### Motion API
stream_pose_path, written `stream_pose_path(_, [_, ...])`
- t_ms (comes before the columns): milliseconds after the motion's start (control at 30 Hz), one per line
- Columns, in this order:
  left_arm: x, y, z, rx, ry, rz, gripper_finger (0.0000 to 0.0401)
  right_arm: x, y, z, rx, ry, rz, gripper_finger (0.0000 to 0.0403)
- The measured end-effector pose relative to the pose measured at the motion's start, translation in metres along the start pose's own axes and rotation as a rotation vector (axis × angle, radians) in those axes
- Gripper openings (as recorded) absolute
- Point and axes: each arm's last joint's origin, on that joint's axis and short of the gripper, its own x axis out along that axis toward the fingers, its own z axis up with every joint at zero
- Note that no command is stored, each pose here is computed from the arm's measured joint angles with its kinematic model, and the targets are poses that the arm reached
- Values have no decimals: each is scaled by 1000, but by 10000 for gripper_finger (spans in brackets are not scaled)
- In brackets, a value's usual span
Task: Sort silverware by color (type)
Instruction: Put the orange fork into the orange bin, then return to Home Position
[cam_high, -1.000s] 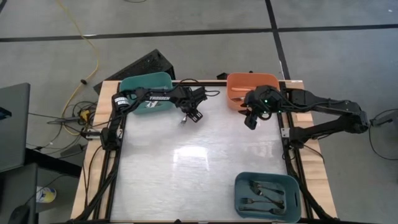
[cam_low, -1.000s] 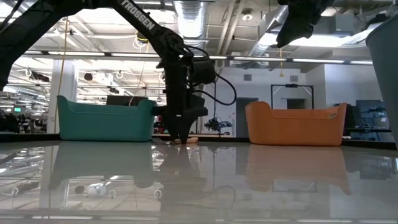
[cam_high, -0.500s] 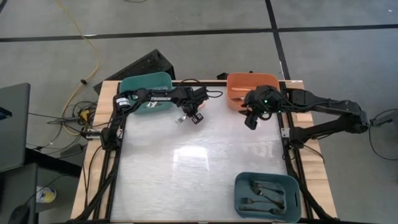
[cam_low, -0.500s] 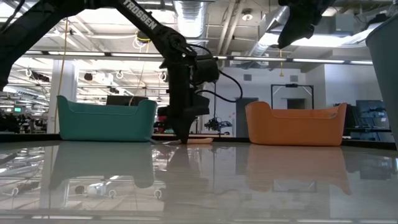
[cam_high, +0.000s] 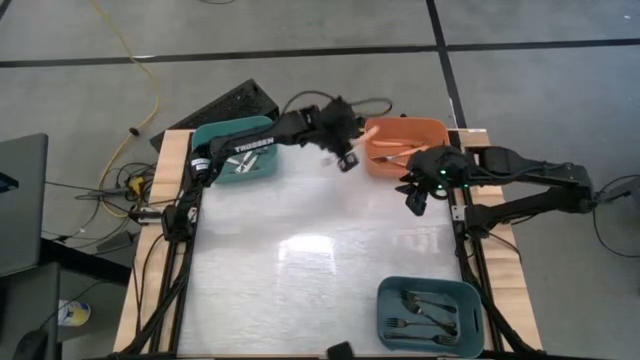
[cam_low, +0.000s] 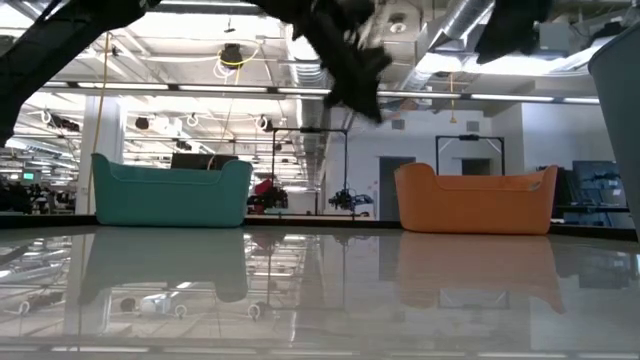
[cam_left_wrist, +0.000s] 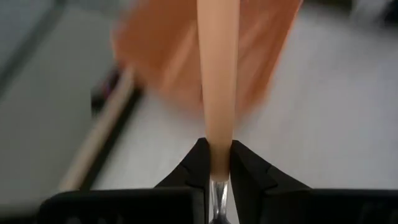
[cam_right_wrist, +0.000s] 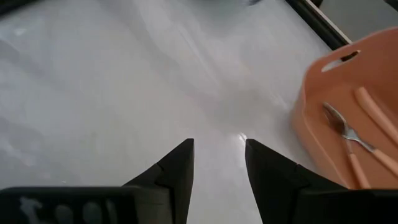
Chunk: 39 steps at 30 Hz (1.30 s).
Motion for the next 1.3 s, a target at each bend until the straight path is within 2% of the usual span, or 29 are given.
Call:
stream_pose_path(67, [-9, 0, 20, 48, -150, -7, 21, -6, 1, -1, 19, -32, 18, 166])
stream_pose_path(167, [2, 0, 39, 136, -336, -5, 20, -11, 2, 1, 46, -89, 18, 166])
stream_pose_path(400, [52, 0, 46, 165, -488, -105, 19, -14, 1, 5, 91, -139, 22, 166])
stream_pose_path(567, [84, -6, 32, 195, -481, -146, 19, -14, 1, 5, 93, -143, 24, 166])
stream_pose_path(700, [97, -8, 24, 218, -452, -128, 26, -14, 2, 6, 94, -150, 24, 166])
stream_pose_path(900, [104, -12, 17, 211, -394, -133, 110, -15, 2, 6, 74, -152, 26, 166])
stream_pose_path(1000, [99, -15, 21, 212, -406, -122, 152, -15, 3, 5, 40, -151, 26, 166])
stream_pose_path(1100, [80, -16, 32, 222, -443, -105, 179, -16, 3, 5, 20, -155, 26, 166])
stream_pose_path(1200, [47, -16, 46, 213, -457, -65, 191, -20, 4, 3, 11, -164, 41, 166])
stream_pose_path(1300, [8, -16, 53, 183, -400, -28, 192, -24, 8, 1, -18, -168, 77, 166])
